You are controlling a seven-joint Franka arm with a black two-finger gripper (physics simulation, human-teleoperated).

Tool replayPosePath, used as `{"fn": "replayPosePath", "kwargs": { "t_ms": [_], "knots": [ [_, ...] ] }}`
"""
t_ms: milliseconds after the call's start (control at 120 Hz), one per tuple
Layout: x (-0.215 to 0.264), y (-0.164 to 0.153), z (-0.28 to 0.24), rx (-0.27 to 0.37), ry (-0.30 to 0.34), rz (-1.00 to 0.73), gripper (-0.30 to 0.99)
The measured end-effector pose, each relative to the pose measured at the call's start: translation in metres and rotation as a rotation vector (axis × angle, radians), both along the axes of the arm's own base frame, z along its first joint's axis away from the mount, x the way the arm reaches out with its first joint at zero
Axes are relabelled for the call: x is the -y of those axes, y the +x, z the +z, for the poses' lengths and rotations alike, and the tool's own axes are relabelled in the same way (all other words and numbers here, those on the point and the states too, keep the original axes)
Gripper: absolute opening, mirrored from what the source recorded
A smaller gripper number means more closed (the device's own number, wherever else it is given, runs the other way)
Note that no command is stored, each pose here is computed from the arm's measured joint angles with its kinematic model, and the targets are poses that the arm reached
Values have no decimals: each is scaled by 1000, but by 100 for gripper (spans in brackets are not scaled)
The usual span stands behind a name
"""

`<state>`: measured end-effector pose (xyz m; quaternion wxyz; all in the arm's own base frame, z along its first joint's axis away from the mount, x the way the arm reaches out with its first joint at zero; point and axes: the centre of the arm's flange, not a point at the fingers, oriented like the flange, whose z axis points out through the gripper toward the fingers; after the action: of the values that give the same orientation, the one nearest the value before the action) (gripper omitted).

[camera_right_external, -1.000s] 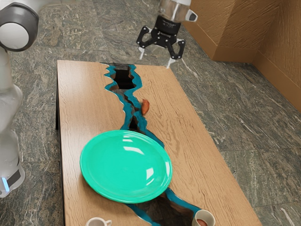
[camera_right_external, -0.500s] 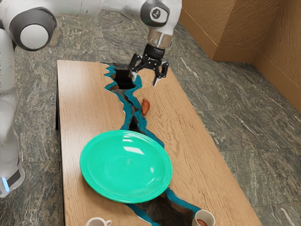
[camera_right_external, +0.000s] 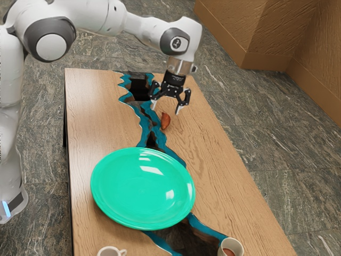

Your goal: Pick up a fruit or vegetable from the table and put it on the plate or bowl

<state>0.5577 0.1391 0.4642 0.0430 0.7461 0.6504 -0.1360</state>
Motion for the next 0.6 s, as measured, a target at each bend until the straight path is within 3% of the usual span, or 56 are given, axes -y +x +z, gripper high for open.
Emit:
{"fn": "replayPosePath", "kwargs": {
  "t_ms": [100,600],
  "knots": [
    [-21,-4,-8,11,-2,-14,69],
    [-20,15,-57,30,-25,-163,69]
  ]
}}
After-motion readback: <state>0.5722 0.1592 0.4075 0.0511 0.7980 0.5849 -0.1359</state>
